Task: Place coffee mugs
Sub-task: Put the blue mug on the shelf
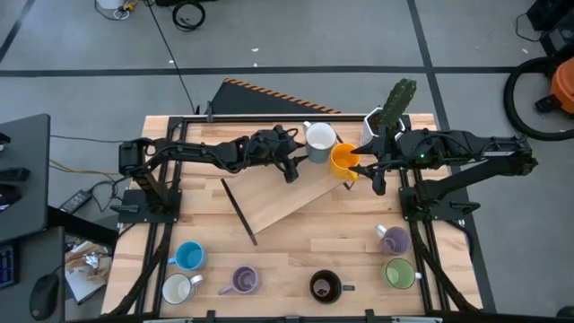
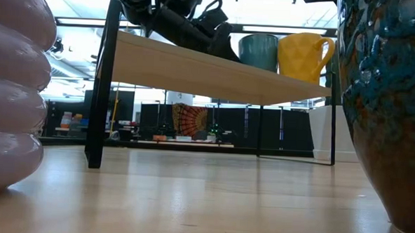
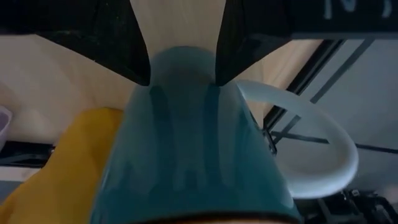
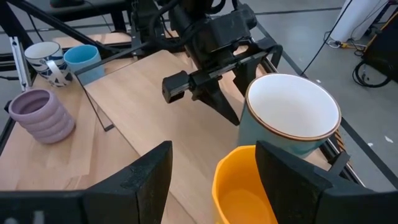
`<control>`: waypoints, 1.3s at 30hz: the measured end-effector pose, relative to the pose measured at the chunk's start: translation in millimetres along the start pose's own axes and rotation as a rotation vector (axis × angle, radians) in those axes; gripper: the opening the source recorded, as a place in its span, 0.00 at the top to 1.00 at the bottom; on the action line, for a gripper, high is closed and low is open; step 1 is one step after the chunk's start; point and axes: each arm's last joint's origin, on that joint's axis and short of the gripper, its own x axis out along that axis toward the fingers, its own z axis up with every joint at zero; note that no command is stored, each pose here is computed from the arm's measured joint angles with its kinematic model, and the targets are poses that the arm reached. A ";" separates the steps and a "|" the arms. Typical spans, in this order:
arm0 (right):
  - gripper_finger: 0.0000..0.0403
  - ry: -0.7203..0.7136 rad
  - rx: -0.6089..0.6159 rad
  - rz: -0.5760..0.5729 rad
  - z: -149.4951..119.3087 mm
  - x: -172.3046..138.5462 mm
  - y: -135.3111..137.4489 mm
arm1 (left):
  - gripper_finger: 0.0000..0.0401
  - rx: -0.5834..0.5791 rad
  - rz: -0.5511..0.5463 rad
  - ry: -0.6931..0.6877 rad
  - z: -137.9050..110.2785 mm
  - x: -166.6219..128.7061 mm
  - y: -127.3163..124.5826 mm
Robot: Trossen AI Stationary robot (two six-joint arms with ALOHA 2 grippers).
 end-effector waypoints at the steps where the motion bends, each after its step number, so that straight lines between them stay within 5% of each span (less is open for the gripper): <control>1: 0.41 -0.002 0.000 0.000 0.2 0.0 0.0 | 0.53 0.014 -0.001 -0.005 0.4 0.0 0.0; 39: 0.41 -0.024 -0.002 0.003 2.4 -0.1 0.3 | 0.53 0.014 -0.016 -0.188 18.1 -1.4 5.2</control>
